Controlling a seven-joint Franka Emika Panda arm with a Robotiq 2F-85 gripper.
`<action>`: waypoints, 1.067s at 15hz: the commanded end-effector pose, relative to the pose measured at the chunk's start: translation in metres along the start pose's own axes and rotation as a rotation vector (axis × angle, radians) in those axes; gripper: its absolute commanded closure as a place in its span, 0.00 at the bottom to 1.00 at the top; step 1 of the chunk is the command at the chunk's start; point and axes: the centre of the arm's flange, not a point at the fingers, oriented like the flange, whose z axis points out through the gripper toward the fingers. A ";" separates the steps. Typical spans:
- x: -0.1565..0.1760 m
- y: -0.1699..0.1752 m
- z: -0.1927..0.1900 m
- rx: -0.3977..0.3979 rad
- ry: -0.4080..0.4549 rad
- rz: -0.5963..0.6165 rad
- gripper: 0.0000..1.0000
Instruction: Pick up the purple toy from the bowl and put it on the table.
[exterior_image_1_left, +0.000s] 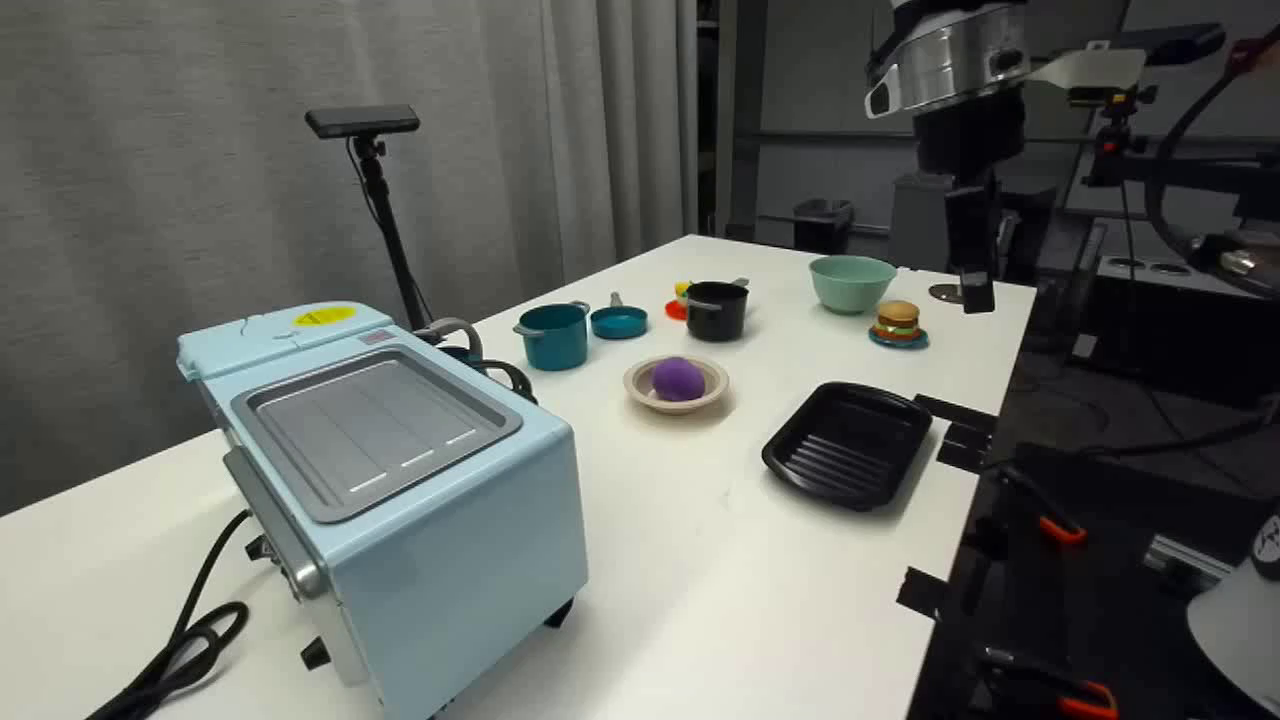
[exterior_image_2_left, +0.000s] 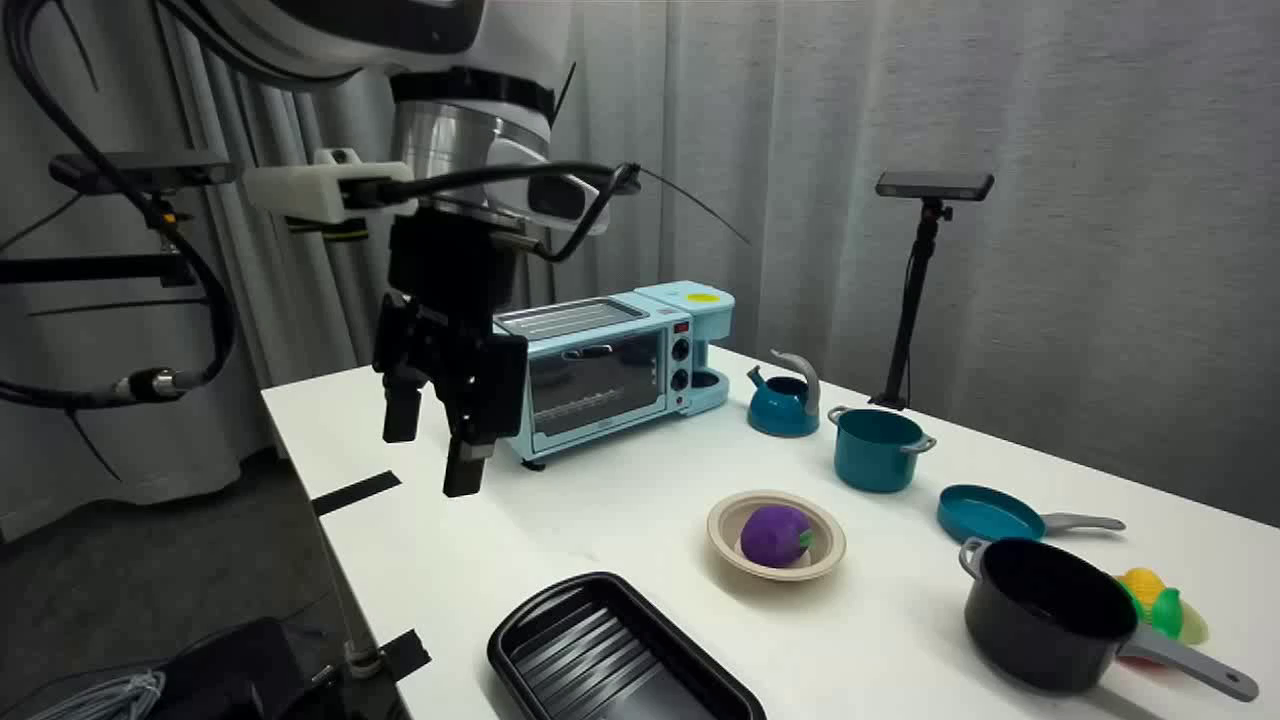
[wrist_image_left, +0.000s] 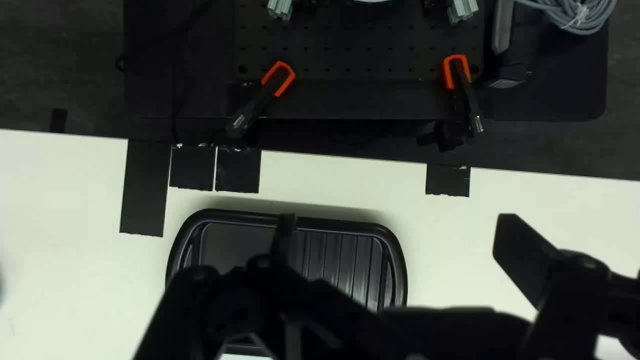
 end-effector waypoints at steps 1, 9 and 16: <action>0.000 0.000 0.000 0.000 0.000 0.000 0.00; 0.000 0.000 0.000 0.000 0.000 0.000 0.00; 0.022 0.012 -0.016 0.005 0.022 0.017 0.00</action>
